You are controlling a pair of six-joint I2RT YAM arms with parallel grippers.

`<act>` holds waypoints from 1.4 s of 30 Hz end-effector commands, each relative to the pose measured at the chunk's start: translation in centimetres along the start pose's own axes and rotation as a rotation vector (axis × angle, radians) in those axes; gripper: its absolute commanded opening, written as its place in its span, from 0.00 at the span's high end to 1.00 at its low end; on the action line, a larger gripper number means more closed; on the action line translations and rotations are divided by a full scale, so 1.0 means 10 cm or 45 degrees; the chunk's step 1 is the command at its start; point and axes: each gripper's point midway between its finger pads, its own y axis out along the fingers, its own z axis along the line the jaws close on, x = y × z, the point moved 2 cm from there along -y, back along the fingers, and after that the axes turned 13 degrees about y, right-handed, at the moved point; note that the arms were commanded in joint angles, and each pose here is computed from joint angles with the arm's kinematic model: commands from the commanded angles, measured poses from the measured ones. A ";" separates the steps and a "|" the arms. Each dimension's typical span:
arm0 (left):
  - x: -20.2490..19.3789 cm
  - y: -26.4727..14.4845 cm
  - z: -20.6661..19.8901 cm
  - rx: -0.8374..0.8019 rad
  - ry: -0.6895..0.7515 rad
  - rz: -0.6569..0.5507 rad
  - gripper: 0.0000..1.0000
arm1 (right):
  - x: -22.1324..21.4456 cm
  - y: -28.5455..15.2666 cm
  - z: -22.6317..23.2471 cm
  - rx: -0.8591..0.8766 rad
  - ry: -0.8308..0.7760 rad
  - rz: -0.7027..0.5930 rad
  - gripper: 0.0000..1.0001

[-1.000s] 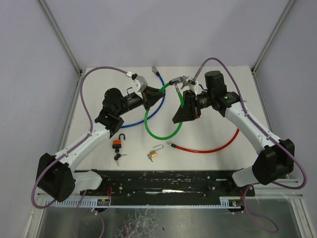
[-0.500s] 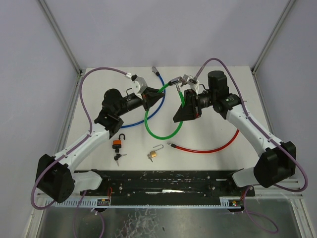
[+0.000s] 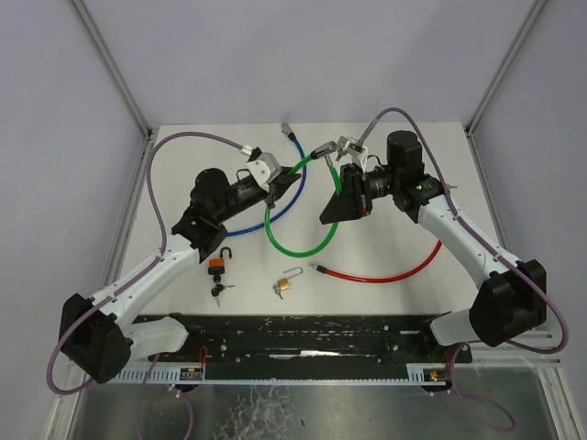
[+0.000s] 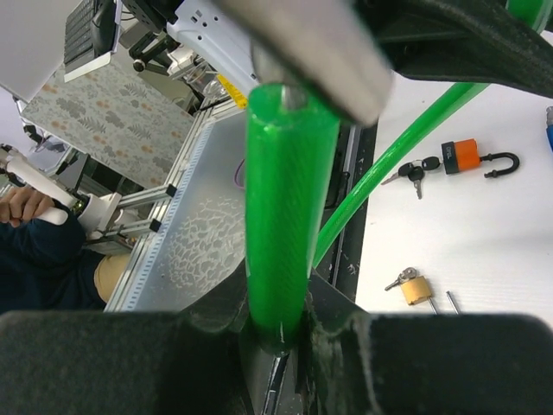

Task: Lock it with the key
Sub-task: Lock the lock.

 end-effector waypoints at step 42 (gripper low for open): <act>-0.26 -0.11 -0.52 -0.399 0.535 0.316 1.00 | 0.14 -0.15 0.15 -0.064 -0.223 -0.029 0.98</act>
